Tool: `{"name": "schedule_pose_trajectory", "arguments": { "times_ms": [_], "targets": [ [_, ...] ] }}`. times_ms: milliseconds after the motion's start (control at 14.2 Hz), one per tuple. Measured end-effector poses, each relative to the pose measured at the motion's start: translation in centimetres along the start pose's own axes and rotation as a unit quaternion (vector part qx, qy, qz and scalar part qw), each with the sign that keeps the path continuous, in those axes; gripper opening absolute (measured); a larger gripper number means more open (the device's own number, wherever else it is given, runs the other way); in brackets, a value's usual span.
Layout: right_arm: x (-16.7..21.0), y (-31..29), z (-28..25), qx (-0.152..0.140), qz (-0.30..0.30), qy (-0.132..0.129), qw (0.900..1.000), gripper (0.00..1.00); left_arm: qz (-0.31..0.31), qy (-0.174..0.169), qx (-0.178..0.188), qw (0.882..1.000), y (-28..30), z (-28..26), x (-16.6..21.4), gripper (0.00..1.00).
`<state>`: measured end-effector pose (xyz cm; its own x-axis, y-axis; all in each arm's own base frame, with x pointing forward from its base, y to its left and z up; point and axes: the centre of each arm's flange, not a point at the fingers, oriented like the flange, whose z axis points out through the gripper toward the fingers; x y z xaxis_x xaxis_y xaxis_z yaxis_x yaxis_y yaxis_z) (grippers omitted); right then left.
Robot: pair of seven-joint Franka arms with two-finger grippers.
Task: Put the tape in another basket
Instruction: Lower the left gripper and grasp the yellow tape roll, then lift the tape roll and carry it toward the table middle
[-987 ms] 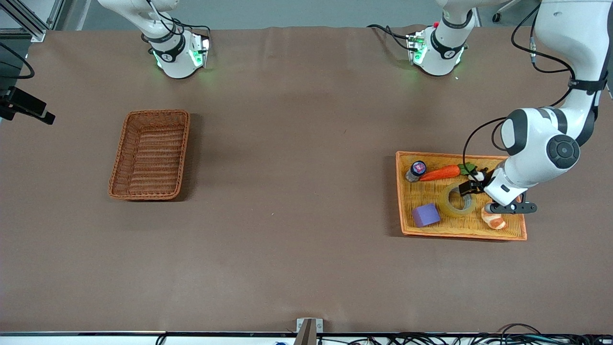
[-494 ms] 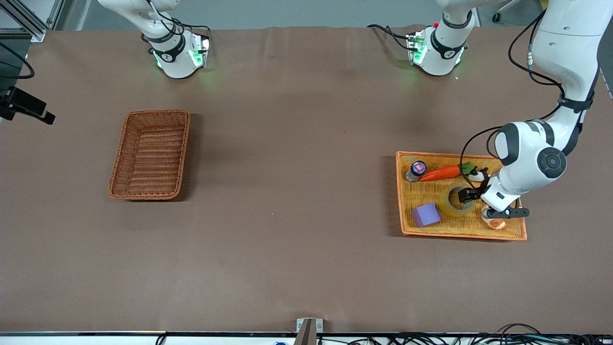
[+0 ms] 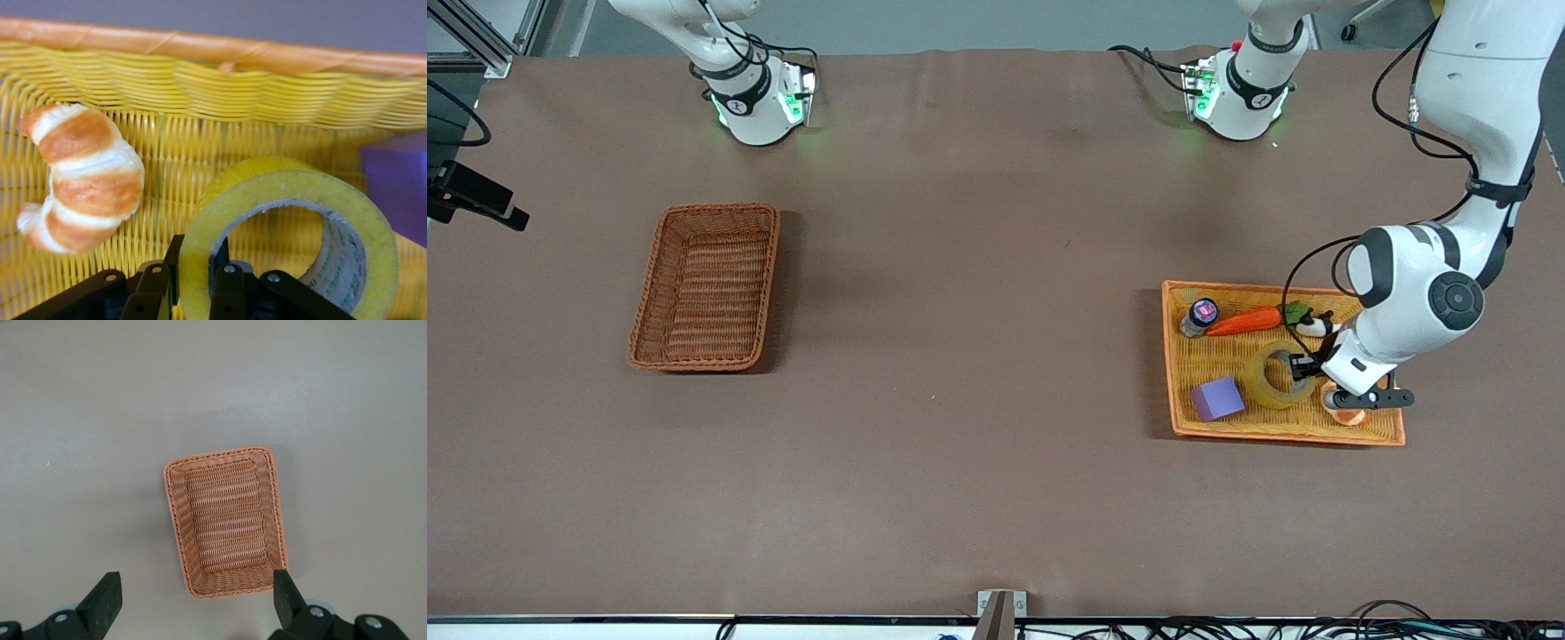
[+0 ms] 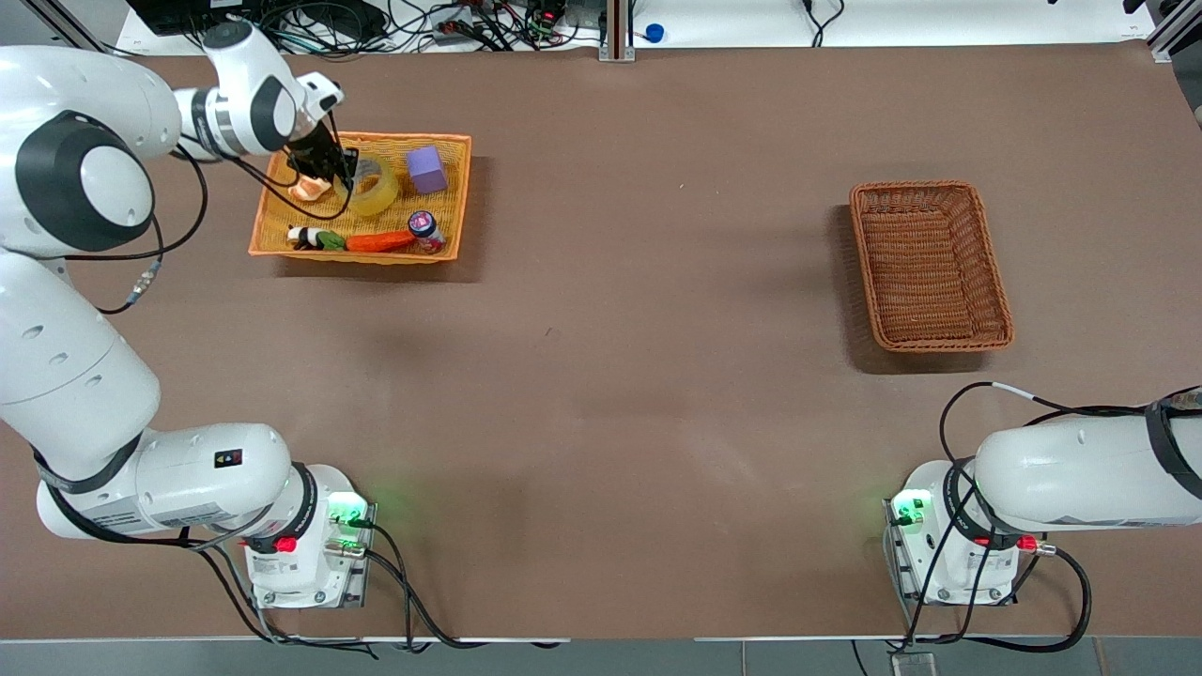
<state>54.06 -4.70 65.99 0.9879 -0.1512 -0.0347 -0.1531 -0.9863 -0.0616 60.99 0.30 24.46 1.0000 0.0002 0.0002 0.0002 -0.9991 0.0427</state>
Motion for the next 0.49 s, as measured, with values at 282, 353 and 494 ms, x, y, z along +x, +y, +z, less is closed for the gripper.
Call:
{"name": "schedule_pose_trajectory", "arguments": {
  "times_ms": [282, 353, 494],
  "targets": [
    [0.0, 0.0, 0.0, 0.000, -0.001, 0.000, 1.000, 1.00, -0.036, -0.051, -0.006, 0.998, 8.2, -7.0, 0.1, 0.21],
    [0.0, 0.0, 0.0, 0.000, -0.001, 0.000, 1.000, 1.00, -0.057, -0.056, -0.008, 0.997, 11.2, -8.1, -0.2, 0.21],
    [0.0, 0.1, 0.0, 0.000, -0.001, 0.000, 1.000, 1.00, -0.102, -0.055, -0.018, 0.993, 17.6, -9.3, -1.0, 0.21]
  ]
}}
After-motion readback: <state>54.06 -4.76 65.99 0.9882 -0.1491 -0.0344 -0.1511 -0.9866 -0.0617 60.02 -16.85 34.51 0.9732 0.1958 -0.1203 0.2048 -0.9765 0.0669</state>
